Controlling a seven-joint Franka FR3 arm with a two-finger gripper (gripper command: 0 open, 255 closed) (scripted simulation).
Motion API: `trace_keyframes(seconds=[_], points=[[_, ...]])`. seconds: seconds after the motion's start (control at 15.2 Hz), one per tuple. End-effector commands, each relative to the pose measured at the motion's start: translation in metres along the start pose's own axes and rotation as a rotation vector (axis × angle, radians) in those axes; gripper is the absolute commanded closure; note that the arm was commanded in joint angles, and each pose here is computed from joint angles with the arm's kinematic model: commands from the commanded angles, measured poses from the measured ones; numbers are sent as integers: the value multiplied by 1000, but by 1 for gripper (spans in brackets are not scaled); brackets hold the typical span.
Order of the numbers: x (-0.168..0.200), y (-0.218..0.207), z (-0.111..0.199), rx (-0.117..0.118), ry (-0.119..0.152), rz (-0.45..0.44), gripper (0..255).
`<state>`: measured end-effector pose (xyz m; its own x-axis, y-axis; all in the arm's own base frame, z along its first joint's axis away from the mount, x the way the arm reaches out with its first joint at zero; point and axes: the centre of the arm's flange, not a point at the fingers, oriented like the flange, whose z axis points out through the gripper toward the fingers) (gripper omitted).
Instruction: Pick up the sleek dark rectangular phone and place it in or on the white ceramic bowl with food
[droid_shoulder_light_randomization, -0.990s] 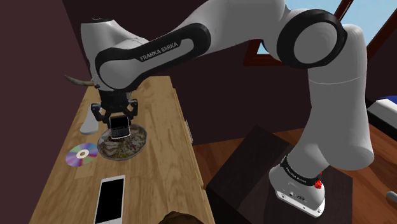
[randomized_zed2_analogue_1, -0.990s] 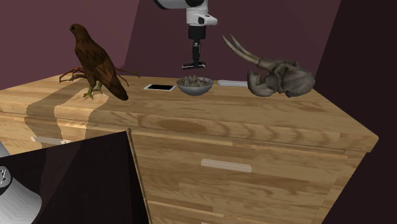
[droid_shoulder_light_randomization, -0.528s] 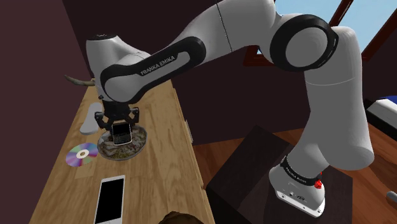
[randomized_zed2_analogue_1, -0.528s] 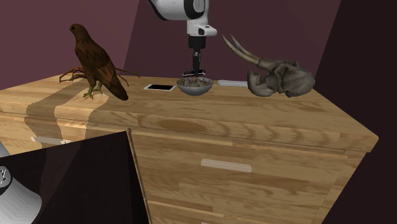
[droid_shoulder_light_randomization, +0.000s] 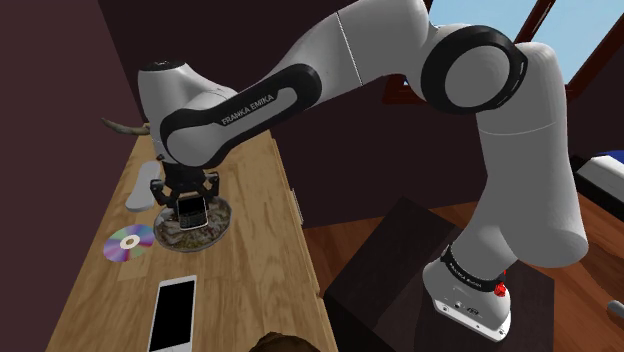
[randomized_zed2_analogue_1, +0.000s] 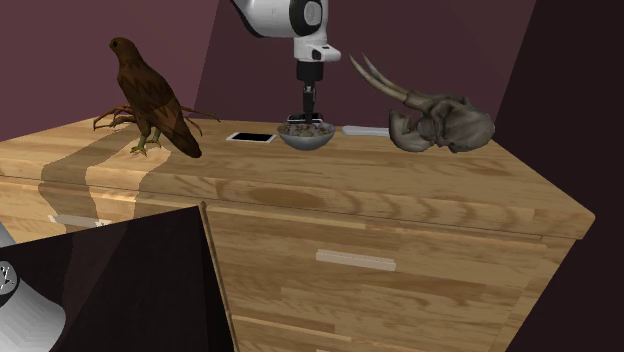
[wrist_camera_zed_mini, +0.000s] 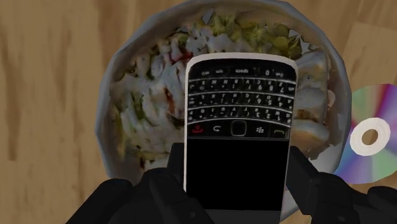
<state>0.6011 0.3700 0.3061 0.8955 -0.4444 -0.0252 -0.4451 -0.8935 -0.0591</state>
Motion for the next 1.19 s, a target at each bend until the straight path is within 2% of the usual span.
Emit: trace_keyframes(seconds=[0.0,0.07,0.4,0.66,1.12], points=[[-1,0,1,-2,-2,-1,255],[-1,0,1,-2,-2,-1,0],[-1,0,1,-2,-2,-1,0],[-1,0,-49,-2,-2,-1,0],[-1,0,-49,-2,-2,-1,0]])
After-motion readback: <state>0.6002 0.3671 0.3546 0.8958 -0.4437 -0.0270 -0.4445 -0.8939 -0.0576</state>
